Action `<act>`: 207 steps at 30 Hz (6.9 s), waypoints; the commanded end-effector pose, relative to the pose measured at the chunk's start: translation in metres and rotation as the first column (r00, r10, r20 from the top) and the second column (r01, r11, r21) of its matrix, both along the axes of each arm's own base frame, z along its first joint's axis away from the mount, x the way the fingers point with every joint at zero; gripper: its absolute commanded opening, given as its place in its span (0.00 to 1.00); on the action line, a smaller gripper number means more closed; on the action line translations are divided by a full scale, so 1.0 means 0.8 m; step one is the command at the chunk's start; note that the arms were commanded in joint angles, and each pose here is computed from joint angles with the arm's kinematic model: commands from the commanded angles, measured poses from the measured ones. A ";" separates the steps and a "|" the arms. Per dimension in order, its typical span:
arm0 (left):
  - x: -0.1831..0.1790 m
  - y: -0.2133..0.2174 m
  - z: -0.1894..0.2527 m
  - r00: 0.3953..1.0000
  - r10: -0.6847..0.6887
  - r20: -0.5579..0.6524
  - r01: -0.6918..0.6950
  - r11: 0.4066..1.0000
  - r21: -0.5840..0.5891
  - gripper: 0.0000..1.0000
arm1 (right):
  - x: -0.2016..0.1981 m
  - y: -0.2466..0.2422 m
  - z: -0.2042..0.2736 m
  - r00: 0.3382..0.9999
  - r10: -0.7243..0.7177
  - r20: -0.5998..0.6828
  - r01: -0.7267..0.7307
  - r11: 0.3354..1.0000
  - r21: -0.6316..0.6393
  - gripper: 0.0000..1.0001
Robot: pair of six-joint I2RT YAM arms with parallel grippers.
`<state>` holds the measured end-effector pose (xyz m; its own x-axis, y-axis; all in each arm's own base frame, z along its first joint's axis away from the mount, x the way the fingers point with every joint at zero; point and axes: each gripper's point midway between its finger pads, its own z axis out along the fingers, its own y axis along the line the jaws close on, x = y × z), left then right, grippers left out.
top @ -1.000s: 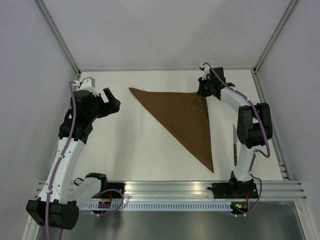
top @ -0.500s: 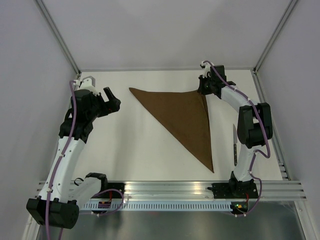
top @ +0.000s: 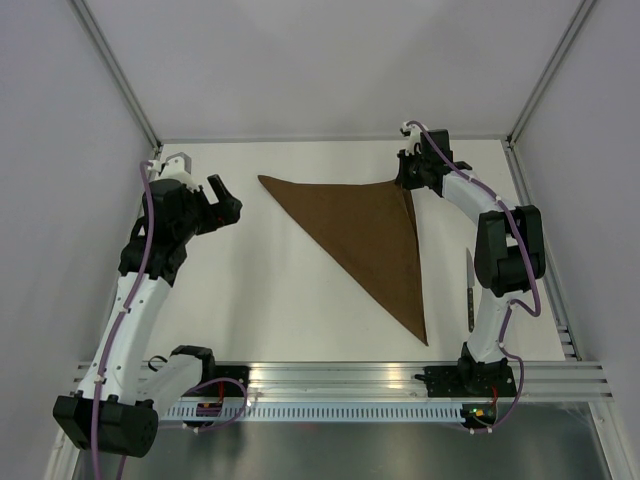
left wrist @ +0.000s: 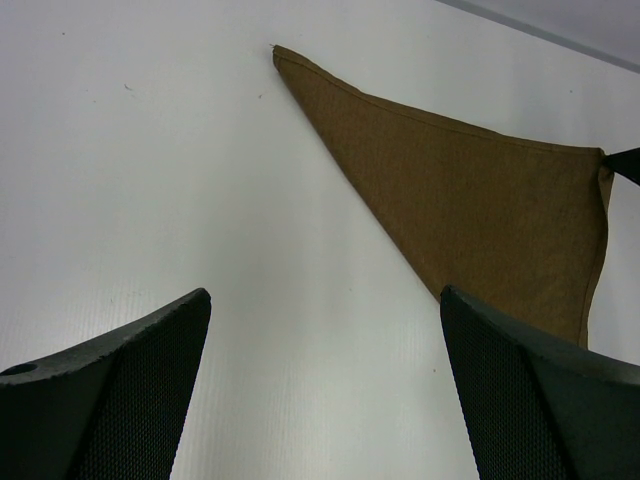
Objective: Fold the napkin, place the utensils inside, and roll it up
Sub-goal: Fold the napkin, then grab a utensil with the right arm, then place the utensil onto the napkin
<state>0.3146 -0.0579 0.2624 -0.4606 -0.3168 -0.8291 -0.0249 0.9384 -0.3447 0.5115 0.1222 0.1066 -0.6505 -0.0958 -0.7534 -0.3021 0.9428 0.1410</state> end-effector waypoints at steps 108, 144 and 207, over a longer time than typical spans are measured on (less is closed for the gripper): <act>-0.046 -0.067 -0.038 0.976 -0.198 0.094 0.217 0.935 -0.281 1.00 | -0.394 -0.218 -0.142 0.654 0.015 -0.756 -0.317 0.913 -0.256 0.20; -0.021 -0.065 0.019 0.981 -0.175 0.081 0.190 0.944 -0.271 1.00 | -0.182 -0.040 0.032 0.803 0.316 -0.506 -0.411 0.908 -0.084 0.00; -0.041 -0.043 0.055 0.990 -0.119 0.080 0.133 0.971 -0.201 1.00 | -0.210 0.204 -0.114 0.657 0.414 -0.630 -0.519 0.855 0.021 0.00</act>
